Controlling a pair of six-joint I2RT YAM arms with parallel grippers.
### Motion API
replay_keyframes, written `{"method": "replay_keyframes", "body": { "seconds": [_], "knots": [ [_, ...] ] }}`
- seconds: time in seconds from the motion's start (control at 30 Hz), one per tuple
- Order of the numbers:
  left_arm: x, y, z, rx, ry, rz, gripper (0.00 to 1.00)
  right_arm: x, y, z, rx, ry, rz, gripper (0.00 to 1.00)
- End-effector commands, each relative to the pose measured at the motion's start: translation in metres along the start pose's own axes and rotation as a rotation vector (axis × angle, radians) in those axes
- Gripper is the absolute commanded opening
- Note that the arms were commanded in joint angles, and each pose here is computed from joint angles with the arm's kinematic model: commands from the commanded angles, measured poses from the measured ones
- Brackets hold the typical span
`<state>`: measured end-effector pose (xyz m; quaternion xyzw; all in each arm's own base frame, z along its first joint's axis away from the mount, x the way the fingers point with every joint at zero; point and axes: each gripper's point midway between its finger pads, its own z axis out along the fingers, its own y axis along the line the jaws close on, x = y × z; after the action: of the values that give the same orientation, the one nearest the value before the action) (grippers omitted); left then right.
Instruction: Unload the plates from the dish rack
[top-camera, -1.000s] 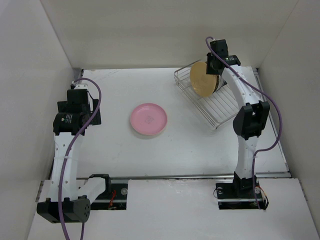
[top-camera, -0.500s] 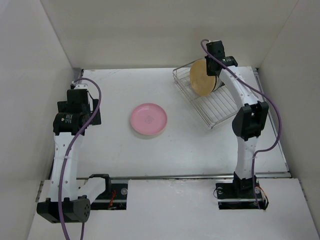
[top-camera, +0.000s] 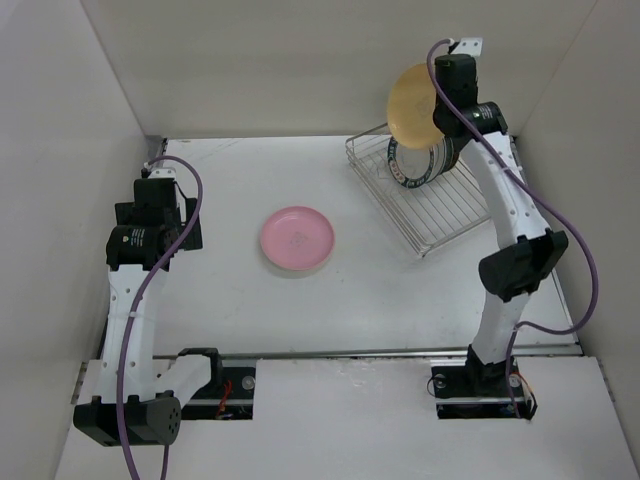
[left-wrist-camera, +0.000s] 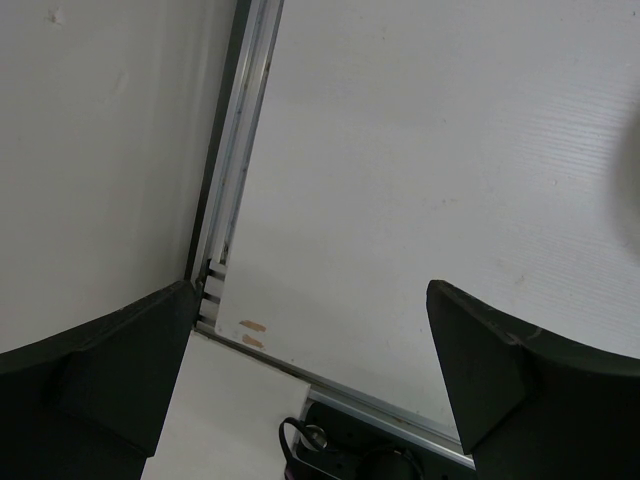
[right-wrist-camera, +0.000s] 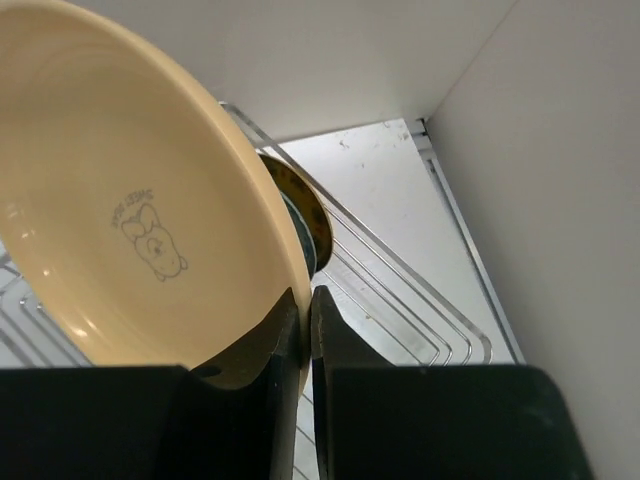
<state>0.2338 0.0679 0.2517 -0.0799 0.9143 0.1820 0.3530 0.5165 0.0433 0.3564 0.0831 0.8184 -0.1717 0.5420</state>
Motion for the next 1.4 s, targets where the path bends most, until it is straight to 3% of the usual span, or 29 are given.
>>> {"method": "replay_keyframes", "body": {
  "seconds": [0.0,0.1,0.13,0.37,0.5,0.67,1.0,1.37],
  "knots": [
    [-0.010,0.004,-0.006,-0.005,-0.033,-0.009,1.00,-0.055,-0.017,-0.043,0.031,-0.156,0.100,0.00],
    [-0.010,0.004,-0.006,-0.005,-0.033,-0.009,1.00,-0.054,0.026,-0.064,-0.184,-0.148,0.076,0.00],
    [-0.010,0.003,-0.006,0.004,-0.033,-0.009,1.00,-0.050,0.059,-0.077,-0.333,-0.135,0.066,0.00],
    [-0.010,0.003,-0.006,0.004,-0.033,-0.009,1.00,0.061,0.216,-0.136,-0.889,0.095,-0.122,0.00],
    [-0.010,0.004,-0.006,-0.005,-0.033,-0.009,1.00,0.112,0.272,-0.158,-1.091,0.227,-0.135,0.00],
    [-0.010,0.006,-0.006,-0.015,-0.033,-0.009,1.00,0.162,0.306,-0.153,-1.148,0.344,-0.171,0.00],
    [-0.007,0.010,-0.006,-0.030,-0.031,-0.016,1.00,0.241,0.316,-0.126,-1.070,0.501,-0.247,0.00],
    [-0.007,0.010,-0.006,-0.030,-0.031,-0.016,1.00,0.262,0.311,-0.113,-1.005,0.530,-0.274,0.00]
  ]
}}
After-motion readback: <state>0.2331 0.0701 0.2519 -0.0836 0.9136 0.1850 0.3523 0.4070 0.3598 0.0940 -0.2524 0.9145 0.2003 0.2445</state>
